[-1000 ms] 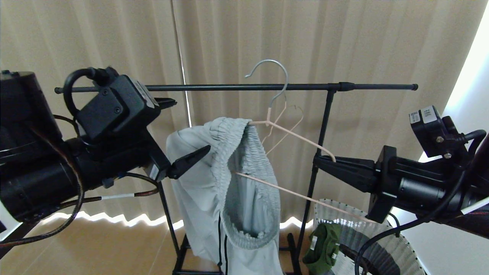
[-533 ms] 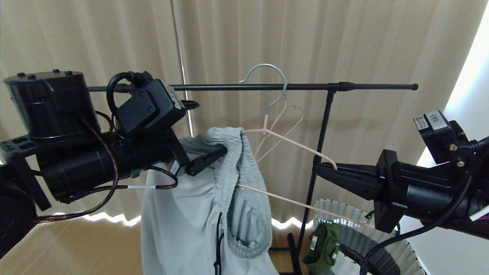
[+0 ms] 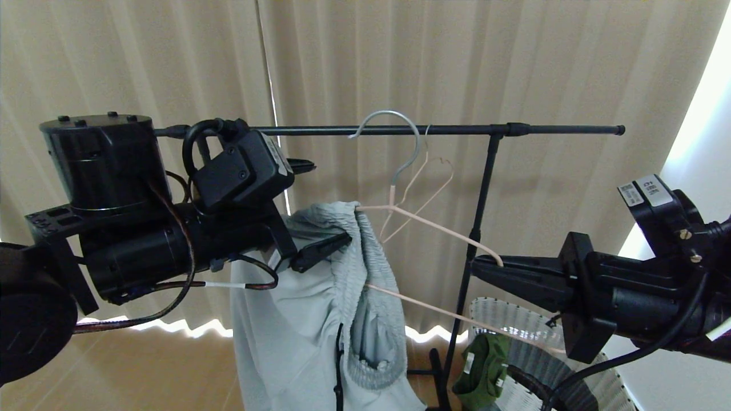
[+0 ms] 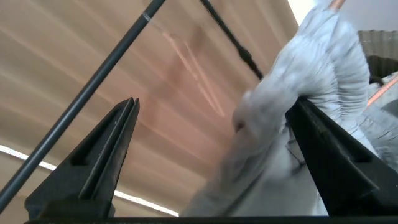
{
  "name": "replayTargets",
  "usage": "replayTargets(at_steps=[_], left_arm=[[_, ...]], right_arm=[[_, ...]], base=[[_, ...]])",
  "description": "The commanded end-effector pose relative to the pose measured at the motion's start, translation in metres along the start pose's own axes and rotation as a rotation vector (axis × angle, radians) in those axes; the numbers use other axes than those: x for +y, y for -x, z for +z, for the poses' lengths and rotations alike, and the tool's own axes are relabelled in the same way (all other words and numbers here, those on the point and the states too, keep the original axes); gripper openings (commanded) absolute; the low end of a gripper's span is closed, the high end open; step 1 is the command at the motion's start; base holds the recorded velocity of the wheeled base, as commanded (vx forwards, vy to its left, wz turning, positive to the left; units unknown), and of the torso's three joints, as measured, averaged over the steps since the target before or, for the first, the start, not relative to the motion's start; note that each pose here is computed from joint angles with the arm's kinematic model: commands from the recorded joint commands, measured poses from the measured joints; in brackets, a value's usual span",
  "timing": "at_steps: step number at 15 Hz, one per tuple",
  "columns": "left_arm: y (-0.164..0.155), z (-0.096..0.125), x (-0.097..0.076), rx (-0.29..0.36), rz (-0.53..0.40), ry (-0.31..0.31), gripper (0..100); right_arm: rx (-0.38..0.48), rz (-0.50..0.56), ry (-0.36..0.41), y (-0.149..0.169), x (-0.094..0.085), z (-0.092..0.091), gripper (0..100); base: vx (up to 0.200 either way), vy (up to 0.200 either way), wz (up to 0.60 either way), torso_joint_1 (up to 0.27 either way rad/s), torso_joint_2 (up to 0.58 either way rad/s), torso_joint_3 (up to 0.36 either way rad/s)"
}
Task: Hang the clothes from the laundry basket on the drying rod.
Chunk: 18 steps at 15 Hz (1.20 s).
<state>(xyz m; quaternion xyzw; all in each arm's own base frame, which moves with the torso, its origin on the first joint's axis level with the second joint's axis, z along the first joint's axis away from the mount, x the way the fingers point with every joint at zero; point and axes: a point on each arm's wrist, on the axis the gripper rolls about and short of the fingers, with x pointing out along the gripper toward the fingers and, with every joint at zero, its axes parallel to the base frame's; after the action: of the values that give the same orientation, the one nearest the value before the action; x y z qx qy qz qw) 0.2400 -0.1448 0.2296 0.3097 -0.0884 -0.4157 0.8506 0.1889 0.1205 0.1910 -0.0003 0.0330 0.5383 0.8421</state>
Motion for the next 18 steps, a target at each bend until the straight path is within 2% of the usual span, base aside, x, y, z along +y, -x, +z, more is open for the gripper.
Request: replayTargets(at_steps=[1, 3, 4, 7, 15, 16, 18], left_arm=[[-0.0008, -0.0001, -0.0013, -0.015, -0.024, 0.002, 100], [-0.001, -0.0011, -0.0021, -0.013, -0.028, 0.002, 100], [-0.001, -0.0011, -0.0021, -0.014, -0.029, 0.002, 0], [-0.001, -0.0015, -0.003, -0.012, -0.032, 0.003, 0], [0.0006, -0.0025, -0.001, -0.007, -0.02, 0.009, 0], [0.001, -0.0025, -0.0011, -0.006, -0.019, 0.011, 0], [0.0017, -0.0027, -0.0003, -0.002, -0.012, 0.011, 0]], right_arm=[[-0.001, 0.016, 0.002, 0.0007, 0.0009, 0.0001, 0], [-0.005, 0.031, 0.004, 0.0023, 0.0024, 0.0006, 0], [-0.009, 0.039, 0.007, 0.0034, 0.0034, 0.0015, 0], [-0.027, 0.073, 0.02, 0.008, 0.0075, 0.0062, 0], [-0.027, 0.063, 0.021, 0.01, 0.0083, 0.0057, 0], [-0.028, 0.06, 0.025, 0.0098, 0.0078, 0.0059, 100], [-0.033, 0.057, 0.029, 0.0098, 0.0069, 0.0076, 100]], base=[[0.0, 0.0, 0.0, 0.0, 0.0, 0.0], [0.0, 0.0, 0.0, 0.0, 0.0, 0.0], [0.0, 0.0, 0.0, 0.0, 0.0, 0.0], [0.0, 0.0, 0.0, 0.0, 0.0, 0.0], [0.0, 0.0, 0.0, 0.0, 0.0, 0.0], [0.0, 0.0, 0.0, 0.0, 0.0, 0.0], [0.0, 0.0, 0.0, 0.0, 0.0, 0.0]])
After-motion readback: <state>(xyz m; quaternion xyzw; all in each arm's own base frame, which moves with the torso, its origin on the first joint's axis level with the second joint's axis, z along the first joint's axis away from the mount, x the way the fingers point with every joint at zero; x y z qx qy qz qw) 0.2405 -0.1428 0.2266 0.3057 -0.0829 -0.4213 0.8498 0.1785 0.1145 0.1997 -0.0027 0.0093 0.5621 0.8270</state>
